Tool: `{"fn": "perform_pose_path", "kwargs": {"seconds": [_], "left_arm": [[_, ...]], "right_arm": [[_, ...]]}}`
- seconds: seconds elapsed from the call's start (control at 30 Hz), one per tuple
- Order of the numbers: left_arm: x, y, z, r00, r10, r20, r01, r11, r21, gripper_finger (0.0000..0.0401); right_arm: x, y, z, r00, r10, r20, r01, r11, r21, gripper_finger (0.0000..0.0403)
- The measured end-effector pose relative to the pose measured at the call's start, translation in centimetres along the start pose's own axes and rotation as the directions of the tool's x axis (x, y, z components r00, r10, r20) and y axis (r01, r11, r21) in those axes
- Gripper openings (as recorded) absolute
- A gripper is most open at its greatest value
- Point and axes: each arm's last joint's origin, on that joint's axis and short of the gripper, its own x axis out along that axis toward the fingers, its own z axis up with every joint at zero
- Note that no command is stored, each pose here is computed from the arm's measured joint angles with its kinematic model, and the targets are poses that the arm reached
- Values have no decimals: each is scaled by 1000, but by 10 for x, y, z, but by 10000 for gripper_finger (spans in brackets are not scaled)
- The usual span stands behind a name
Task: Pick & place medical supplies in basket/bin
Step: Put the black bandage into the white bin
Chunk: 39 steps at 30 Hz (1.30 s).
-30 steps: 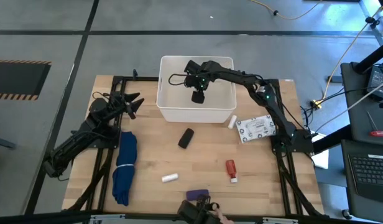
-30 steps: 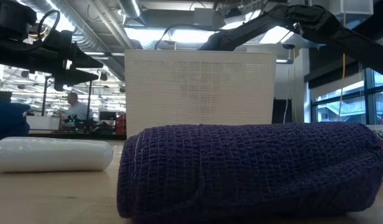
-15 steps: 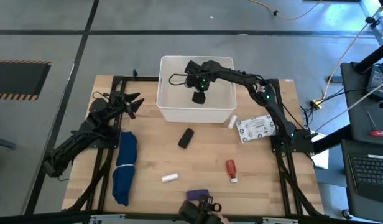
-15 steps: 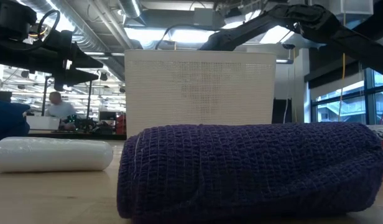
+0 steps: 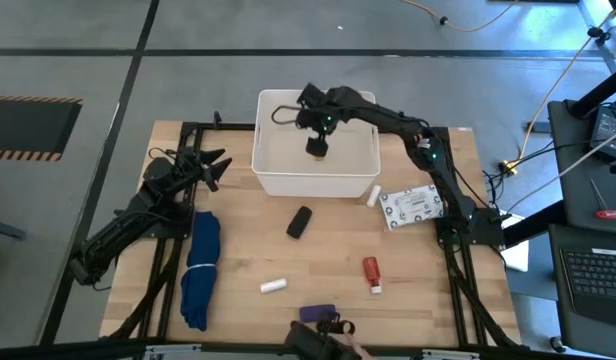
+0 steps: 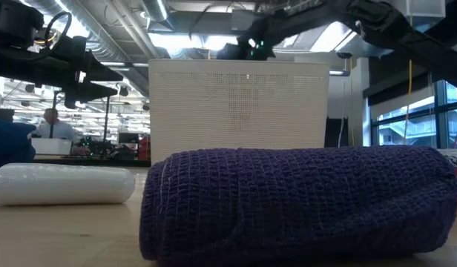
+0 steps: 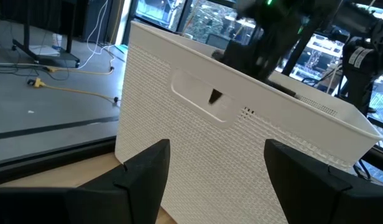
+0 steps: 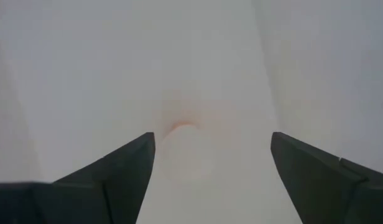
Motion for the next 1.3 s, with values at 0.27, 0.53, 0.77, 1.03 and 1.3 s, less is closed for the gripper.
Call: {"fn": "perform_pose_path", "kwargs": {"seconds": [0.27, 0.53, 0.77, 1.03, 1.3], "left_arm": [[0, 0, 0, 1000, 0, 0, 0, 1000, 0, 253], [0, 0, 0, 1000, 0, 0, 0, 1000, 1, 253], [0, 0, 0, 1000, 0, 0, 0, 1000, 0, 253], [0, 0, 0, 1000, 0, 0, 0, 1000, 0, 253], [0, 0, 0, 1000, -1, 1, 1, 999, -36, 253]], "right_arm": [[-80, 8, -10, 999, -12, 51, 10, 999, 41, 322], [-190, 55, -43, 992, -46, 121, 45, 999, 7, 322], [-265, 96, -87, 980, -51, 194, 70, 993, -95, 322], [-300, 147, -107, 952, 87, 292, -31, 981, -191, 322], [-303, 169, -110, 951, 60, 303, -95, 990, 103, 322]]}}
